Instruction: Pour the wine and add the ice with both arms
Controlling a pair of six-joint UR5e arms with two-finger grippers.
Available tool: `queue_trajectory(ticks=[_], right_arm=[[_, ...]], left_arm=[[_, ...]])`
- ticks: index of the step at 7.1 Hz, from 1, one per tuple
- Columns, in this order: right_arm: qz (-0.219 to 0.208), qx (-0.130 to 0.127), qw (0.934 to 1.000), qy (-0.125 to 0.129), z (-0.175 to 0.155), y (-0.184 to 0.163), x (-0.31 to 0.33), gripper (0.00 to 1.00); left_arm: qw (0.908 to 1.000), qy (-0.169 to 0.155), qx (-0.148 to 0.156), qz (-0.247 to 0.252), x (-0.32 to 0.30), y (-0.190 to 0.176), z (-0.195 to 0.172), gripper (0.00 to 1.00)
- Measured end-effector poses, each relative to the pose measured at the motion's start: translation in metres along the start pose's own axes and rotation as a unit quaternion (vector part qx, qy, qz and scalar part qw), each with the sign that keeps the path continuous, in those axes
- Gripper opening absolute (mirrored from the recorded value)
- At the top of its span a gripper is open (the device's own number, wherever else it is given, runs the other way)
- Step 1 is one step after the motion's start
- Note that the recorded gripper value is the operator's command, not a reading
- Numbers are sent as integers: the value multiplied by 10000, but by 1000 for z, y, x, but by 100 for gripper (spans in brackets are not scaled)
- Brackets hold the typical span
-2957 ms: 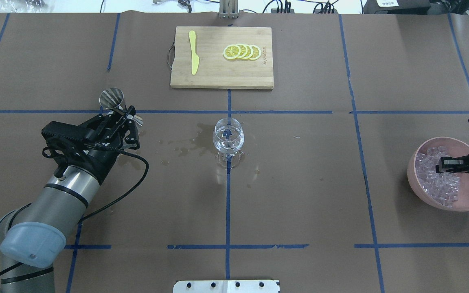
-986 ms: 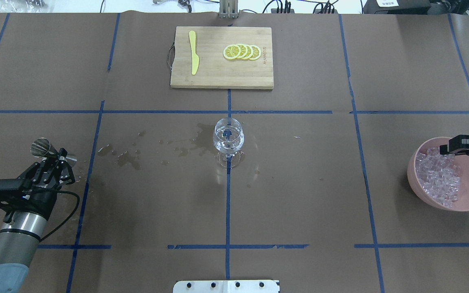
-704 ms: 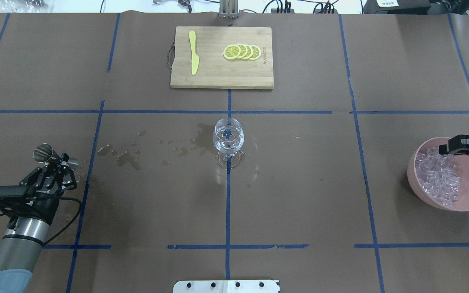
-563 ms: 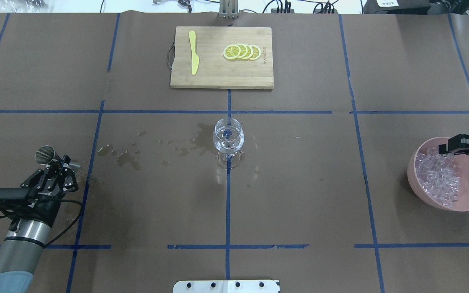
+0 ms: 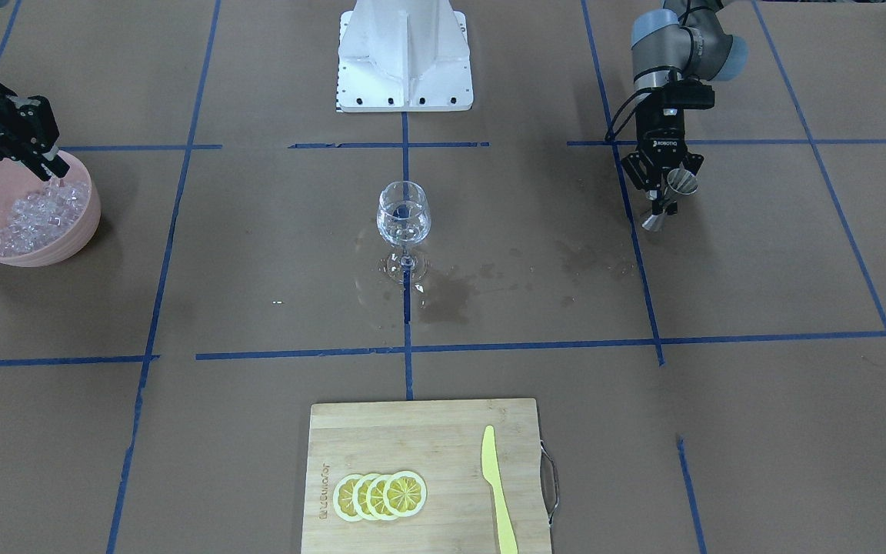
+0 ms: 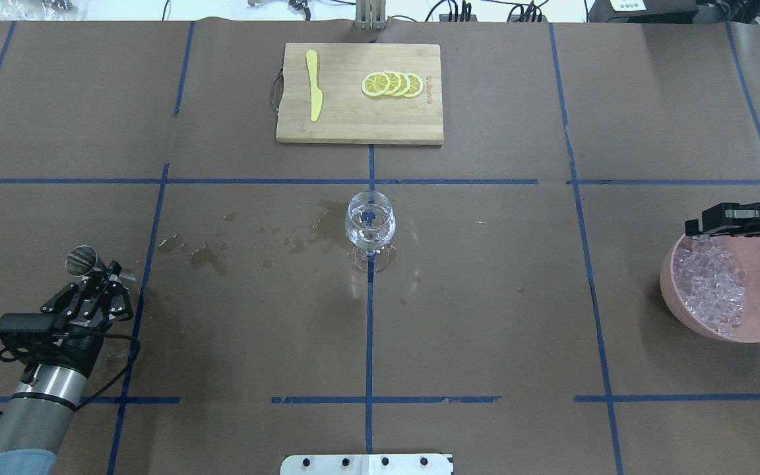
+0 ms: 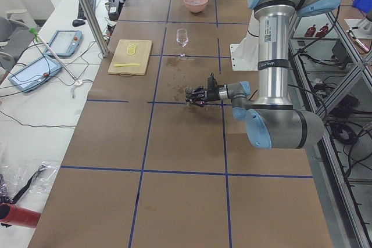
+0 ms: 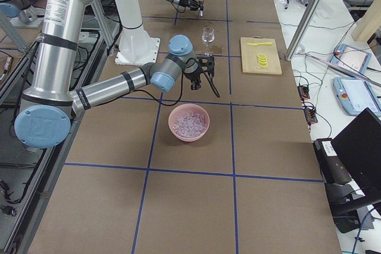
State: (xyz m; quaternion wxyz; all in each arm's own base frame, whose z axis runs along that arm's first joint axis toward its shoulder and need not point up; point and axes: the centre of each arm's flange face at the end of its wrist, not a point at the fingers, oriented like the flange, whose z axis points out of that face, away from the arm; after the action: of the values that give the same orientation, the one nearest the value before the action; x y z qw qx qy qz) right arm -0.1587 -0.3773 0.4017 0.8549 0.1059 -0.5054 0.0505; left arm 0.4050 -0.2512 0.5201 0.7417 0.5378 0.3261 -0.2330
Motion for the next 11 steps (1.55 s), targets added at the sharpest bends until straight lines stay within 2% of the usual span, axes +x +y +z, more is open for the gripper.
queue_trajectory(ticks=[2, 5, 8, 9, 10, 11], right_arm=[[-115, -12, 9997, -208, -2, -9, -19, 0], [-17, 53, 9991, -432, -4, -21, -44, 0], [3, 72, 9984, -565, -7, -26, -58, 0], [-9, 56, 9982, -598, -8, -26, -60, 0], [-19, 46, 9981, -618, -9, -25, -62, 0], [-28, 46, 9980, -632, -10, -25, -63, 0]], left_arm=[[10000, 3, -18, 11, 0, 1, 0, 14], [10000, 20, -36, 5, 3, 3, -1, 25], [10000, 6, -43, 58, 4, 12, 2, 25], [10000, 2, -45, 74, 3, 14, 2, 28], [10000, 0, -47, 84, 3, 15, 3, 38], [10000, -2, -45, 88, 3, 15, 3, 57]])
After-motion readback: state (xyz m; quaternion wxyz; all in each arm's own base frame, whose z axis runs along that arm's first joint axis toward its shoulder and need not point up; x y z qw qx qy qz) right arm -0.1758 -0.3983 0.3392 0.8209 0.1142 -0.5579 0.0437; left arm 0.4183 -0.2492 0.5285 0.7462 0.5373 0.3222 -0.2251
